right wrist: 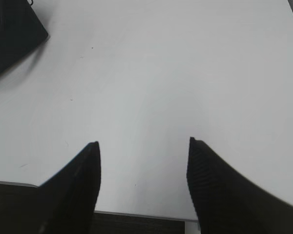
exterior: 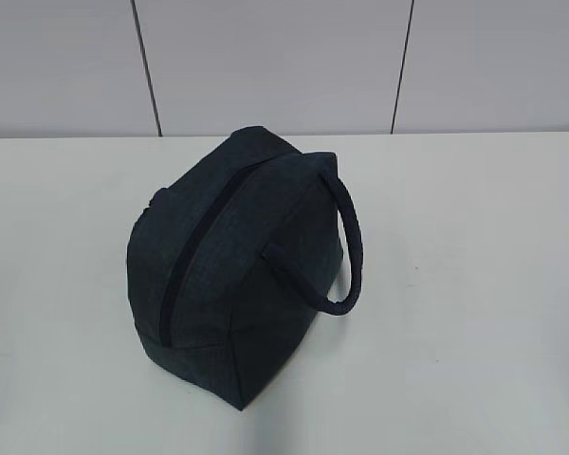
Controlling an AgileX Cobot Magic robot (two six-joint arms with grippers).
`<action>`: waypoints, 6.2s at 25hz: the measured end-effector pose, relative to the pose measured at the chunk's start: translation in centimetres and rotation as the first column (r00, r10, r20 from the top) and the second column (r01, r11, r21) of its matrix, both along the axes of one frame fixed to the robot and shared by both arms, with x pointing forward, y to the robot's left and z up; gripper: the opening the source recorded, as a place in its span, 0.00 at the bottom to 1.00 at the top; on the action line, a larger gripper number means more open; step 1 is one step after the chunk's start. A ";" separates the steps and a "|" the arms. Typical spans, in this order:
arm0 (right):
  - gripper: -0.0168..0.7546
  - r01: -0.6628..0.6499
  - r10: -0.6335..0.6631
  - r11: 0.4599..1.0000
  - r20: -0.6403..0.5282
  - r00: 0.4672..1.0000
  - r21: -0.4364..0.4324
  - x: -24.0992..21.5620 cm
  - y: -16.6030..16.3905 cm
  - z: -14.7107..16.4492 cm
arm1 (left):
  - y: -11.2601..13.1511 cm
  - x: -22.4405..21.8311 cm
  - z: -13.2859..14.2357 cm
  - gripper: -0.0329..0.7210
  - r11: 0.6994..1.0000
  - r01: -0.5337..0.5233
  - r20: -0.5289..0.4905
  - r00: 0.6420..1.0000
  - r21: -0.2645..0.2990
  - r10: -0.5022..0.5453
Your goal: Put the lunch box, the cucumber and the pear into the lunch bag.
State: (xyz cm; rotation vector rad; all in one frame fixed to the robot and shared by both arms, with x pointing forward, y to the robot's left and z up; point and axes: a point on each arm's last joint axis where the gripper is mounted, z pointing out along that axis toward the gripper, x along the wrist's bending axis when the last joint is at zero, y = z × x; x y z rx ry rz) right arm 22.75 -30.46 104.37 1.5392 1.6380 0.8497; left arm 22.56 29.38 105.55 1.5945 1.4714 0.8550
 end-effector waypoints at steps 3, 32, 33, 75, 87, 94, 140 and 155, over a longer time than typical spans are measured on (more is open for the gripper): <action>0.60 0.000 0.000 1.000 0.000 1.000 0.000 0.0 0.0 0.0 | 0.2 0.0 0.0 0.46 1.000 -0.014 0.000 1.000 0.019 0.014; 0.60 -0.001 0.001 1.000 0.000 1.000 -0.001 0.0 0.0 0.0 | 0.2 0.0 0.0 0.41 0.999 -0.043 0.001 0.999 0.021 0.043; 0.60 -0.001 0.001 1.000 0.000 1.000 -0.001 0.0 0.0 0.0 | 0.2 0.0 0.0 0.41 0.999 -0.050 0.001 0.999 0.021 0.050; 0.60 -0.001 0.001 1.000 0.000 1.000 -0.001 0.0 0.0 0.0 | 0.2 0.0 0.0 0.41 0.998 -0.052 0.001 0.999 0.021 0.052; 0.60 -0.001 0.001 1.000 0.000 1.000 -0.001 0.0 0.0 0.0 | 0.1 0.0 0.0 0.41 0.999 -0.049 0.000 0.999 0.017 0.049; 0.60 -0.001 0.001 1.000 0.000 1.000 -0.001 0.0 0.0 0.0 | -0.1 0.0 0.0 0.41 0.999 -0.032 0.000 0.999 -0.007 0.032; 0.60 -0.001 0.001 1.000 0.000 1.000 -0.001 0.0 0.0 0.0 | 0.5 0.0 0.0 0.41 0.996 -0.076 0.002 0.997 0.055 0.076; 0.60 -0.001 0.001 1.000 0.000 1.000 -0.001 0.0 0.0 0.0 | 0.5 0.0 0.0 0.41 0.996 -0.076 0.002 0.997 0.055 0.076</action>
